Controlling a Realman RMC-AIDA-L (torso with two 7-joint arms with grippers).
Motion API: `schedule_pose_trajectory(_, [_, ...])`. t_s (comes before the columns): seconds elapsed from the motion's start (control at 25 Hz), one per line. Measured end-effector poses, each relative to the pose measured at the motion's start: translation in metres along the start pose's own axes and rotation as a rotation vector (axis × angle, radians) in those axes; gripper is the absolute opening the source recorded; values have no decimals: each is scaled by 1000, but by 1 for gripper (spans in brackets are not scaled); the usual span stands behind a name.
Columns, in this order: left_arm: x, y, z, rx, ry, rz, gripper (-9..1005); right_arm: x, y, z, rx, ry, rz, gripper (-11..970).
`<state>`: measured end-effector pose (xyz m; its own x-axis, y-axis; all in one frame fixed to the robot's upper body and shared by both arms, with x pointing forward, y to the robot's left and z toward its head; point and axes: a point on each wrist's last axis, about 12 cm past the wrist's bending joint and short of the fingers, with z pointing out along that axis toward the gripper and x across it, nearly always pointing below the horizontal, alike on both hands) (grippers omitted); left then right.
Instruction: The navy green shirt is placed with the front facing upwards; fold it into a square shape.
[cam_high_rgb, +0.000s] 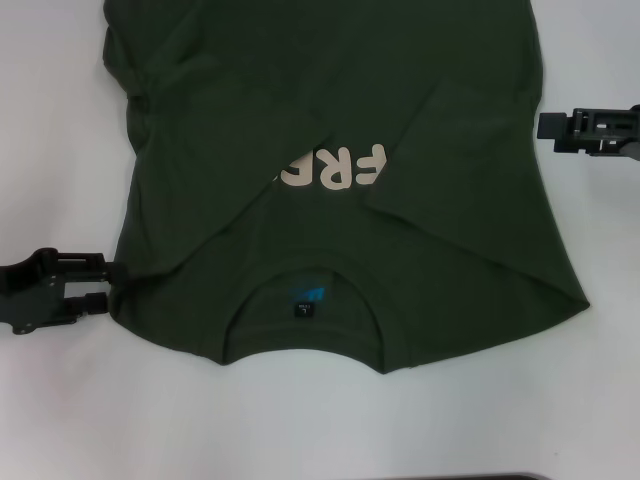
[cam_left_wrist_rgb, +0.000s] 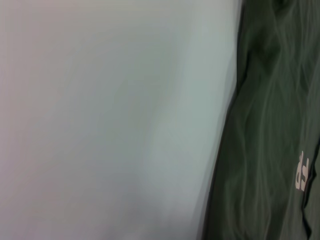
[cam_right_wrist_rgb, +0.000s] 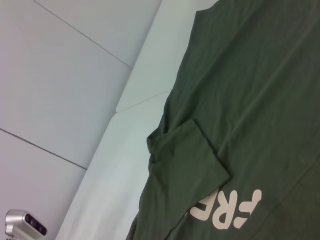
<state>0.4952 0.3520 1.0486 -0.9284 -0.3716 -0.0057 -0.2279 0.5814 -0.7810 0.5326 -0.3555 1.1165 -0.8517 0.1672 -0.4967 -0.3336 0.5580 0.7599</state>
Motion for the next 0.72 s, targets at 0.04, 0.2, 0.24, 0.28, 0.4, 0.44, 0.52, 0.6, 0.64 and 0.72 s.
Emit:
schedule_pose_trajectory(0.04, [0,0,0,-1,-1,-1,579,0,0,0,0,0,0,851])
schedule_pose_trajectory(0.2, [0,0,1,-2,-3,-8,578,0,0,0,0,0,0,850])
schedule_pose_trajectory(0.24, [0,0,1,-2,-4,-10,578,0,0,0,0,0,0,850])
schedule_pose_trajectory(0.28, [0,0,1,-3,-4,-11,578,0,0,0,0,0,0,850])
schedule_pose_trajectory(0.4, [0,0,2,-5,0,-10,577,0,0,0,0,0,0,850])
schedule_pose_trajectory(0.44, [0,0,3,-6,3,-9,577,0,0,0,0,0,0,850])
schedule_pose_trajectory(0.52, [0,0,4,-7,10,-8,577,0,0,0,0,0,0,850])
schedule_pose_trajectory(0.6, [1,-1,5,-8,14,-6,577,0,0,0,0,0,0,850])
schedule_pose_trajectory(0.64, [1,-1,5,-7,16,-6,576,0,0,0,0,0,0,850])
schedule_pose_trajectory(0.72, [2,-2,7,-4,21,-6,576,0,0,0,0,-1,1,851])
